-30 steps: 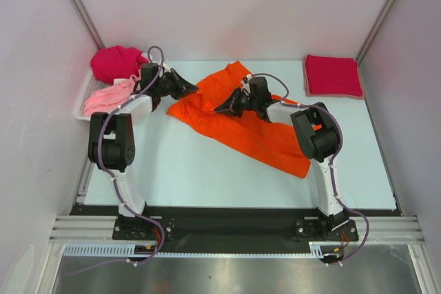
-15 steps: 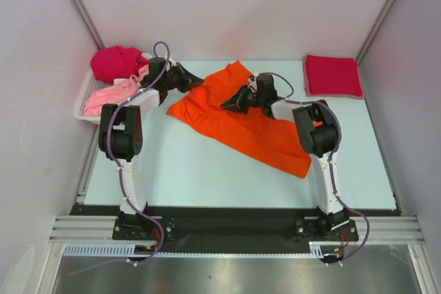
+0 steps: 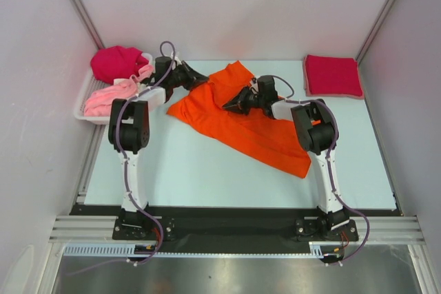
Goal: Fold and stack the t-shirts
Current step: Fold the tshirt
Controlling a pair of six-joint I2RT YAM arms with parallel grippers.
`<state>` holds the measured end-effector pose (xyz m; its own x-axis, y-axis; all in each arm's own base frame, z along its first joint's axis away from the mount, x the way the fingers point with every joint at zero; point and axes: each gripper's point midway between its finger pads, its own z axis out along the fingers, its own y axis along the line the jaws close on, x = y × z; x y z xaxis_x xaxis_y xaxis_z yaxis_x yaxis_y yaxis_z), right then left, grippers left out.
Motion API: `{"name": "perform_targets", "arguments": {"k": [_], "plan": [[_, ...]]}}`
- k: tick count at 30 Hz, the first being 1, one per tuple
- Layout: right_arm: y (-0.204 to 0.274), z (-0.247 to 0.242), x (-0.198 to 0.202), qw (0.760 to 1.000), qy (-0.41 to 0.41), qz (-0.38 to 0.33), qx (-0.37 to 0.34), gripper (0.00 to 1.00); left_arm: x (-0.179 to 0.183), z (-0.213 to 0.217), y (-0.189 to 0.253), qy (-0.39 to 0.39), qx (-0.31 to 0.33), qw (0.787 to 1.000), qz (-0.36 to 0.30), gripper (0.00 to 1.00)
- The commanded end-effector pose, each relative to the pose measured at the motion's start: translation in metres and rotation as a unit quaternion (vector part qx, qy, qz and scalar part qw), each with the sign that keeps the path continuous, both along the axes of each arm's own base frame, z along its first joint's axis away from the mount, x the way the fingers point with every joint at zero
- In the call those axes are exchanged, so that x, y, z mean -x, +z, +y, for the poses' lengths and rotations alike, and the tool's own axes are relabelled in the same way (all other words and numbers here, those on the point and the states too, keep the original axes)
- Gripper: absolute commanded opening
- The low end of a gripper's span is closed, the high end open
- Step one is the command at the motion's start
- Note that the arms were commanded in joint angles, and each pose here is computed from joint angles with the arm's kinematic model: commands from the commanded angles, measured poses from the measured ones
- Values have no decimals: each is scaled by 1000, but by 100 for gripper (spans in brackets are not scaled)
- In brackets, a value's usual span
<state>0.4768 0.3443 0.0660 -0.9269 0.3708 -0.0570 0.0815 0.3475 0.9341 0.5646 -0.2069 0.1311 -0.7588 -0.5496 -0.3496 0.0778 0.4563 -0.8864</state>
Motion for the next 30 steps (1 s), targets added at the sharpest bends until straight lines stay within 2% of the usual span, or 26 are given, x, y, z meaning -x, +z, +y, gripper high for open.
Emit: {"name": "perform_targets", "arguments": {"k": [1, 30], "plan": [[16, 1, -13, 999, -7, -29, -10, 16, -8, -20, 22, -28, 19, 999, -37, 2], [10, -14, -19, 997, -72, -3, 19, 22, -26, -42, -28, -48, 18, 999, -7, 7]]}}
